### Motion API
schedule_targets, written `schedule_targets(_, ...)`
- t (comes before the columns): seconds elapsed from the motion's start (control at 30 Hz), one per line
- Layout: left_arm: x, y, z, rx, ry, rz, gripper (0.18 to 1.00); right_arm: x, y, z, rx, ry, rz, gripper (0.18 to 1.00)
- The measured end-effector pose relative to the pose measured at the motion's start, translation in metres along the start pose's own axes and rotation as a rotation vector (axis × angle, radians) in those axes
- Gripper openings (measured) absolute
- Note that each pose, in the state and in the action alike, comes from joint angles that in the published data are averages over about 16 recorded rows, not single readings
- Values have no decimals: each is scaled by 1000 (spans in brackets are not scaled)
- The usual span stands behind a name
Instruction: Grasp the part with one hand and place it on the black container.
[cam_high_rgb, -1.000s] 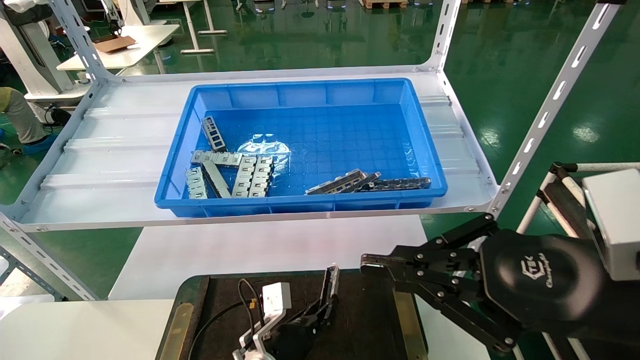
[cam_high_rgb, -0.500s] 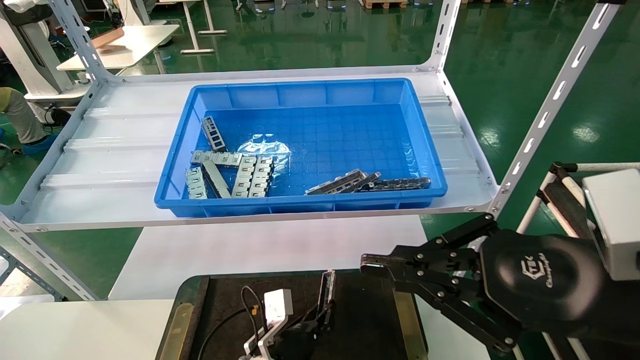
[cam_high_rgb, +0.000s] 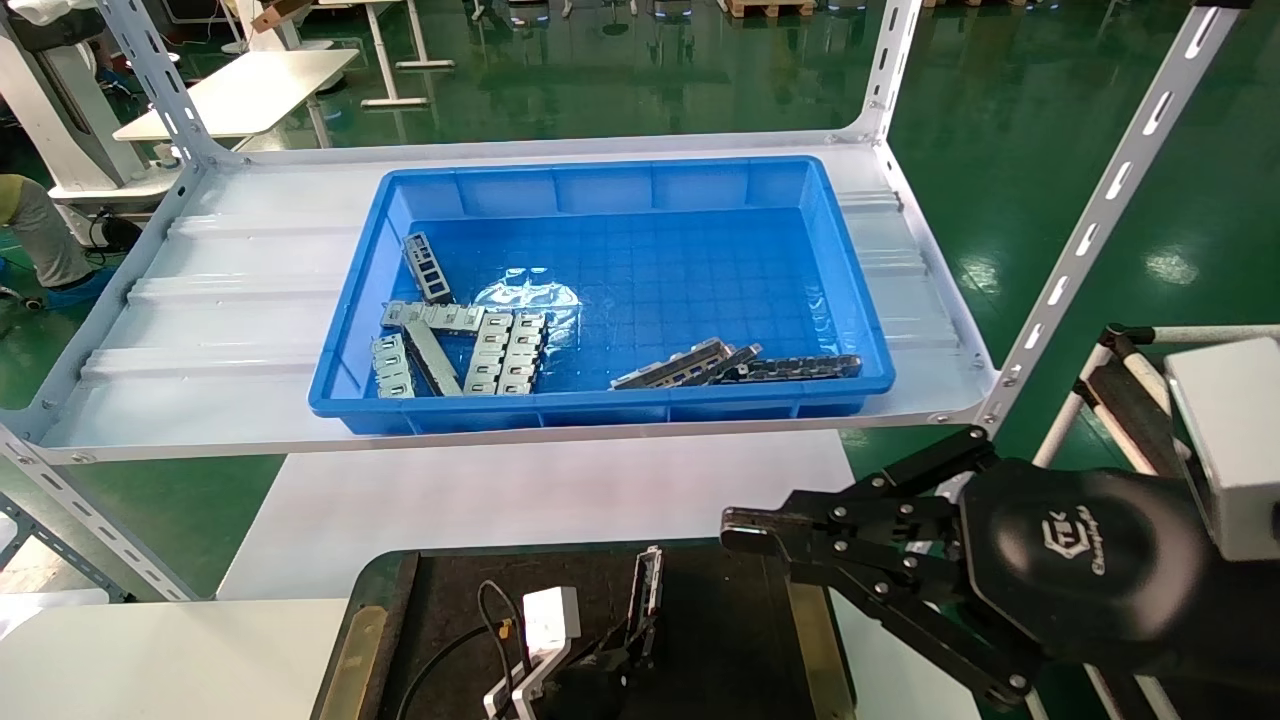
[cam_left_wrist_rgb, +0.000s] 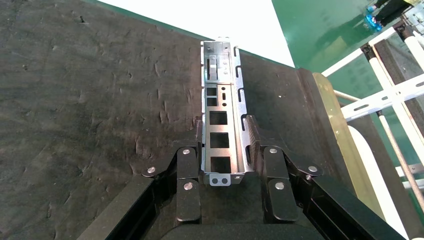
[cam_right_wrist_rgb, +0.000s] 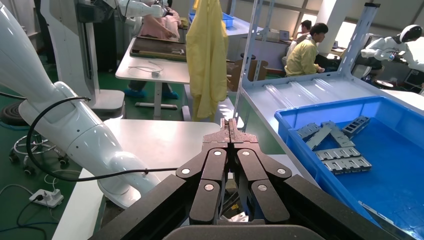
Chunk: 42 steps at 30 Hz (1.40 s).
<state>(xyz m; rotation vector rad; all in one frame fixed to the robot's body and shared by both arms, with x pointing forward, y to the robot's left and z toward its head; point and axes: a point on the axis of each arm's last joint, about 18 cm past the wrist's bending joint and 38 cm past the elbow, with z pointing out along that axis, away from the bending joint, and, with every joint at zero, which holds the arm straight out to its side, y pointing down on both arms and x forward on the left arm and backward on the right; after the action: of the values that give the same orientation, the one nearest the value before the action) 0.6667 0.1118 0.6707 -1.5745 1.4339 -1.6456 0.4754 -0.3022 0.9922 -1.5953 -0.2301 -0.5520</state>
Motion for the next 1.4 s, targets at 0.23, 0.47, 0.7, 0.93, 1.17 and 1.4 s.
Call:
schedule_targets(0.23,-1,2,0,-3,-6,-4,366,0,0,0,0,0,0,199)
schedule_targets(0.47,-1,3,0,-5,-9,-9,393,0,0,0,0,0,0,231)
schedule_targets(0.7,0,4,0,-4,-8,-11,468,0,0,0,0,0,0,307)
schedule_targets(0.93,1,0,-1,2,2,-8,587,0,0,0,0,0,0,424)
schedule_targets(1.17,4,-11,-4,17,33,0,733,0,0,0,0,0,0,590)
schedule_targets(1.4,12,-28,-9,34,97,29,867,0,0,0,0,0,0,757)
